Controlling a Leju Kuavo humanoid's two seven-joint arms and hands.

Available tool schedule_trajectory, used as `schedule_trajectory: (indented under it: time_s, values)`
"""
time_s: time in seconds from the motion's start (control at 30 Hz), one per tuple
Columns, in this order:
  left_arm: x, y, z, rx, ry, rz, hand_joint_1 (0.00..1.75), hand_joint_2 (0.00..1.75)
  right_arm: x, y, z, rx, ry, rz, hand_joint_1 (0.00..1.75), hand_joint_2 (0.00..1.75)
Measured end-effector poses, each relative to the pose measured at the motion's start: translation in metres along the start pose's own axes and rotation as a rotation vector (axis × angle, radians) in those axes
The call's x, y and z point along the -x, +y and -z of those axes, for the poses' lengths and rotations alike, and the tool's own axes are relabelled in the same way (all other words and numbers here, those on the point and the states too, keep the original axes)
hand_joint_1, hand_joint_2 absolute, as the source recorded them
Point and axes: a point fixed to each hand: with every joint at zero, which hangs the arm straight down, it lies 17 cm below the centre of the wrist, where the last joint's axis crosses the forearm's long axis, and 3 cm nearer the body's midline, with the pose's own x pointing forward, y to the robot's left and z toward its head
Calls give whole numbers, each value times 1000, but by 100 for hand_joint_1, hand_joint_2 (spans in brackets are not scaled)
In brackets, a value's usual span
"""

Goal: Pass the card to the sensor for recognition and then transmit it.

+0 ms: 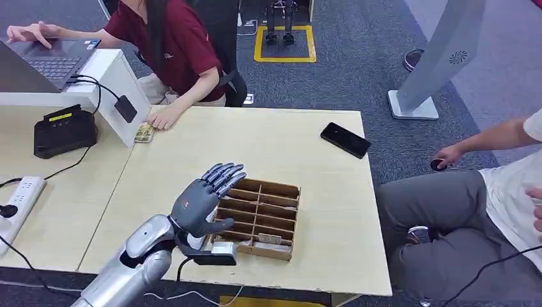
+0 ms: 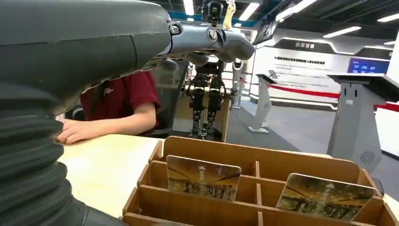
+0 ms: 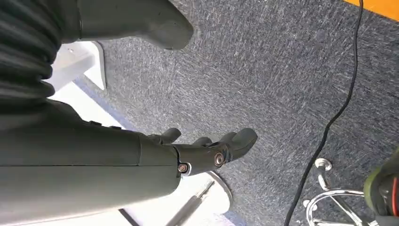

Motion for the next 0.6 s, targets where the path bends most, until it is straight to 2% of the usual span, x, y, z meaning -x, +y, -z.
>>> schedule_trajectory:
  time_s: [0.6]
  values:
    - [2, -19, -1, 42, 17, 19, 0, 175, 0, 0, 0, 0, -3, 0, 0, 175]
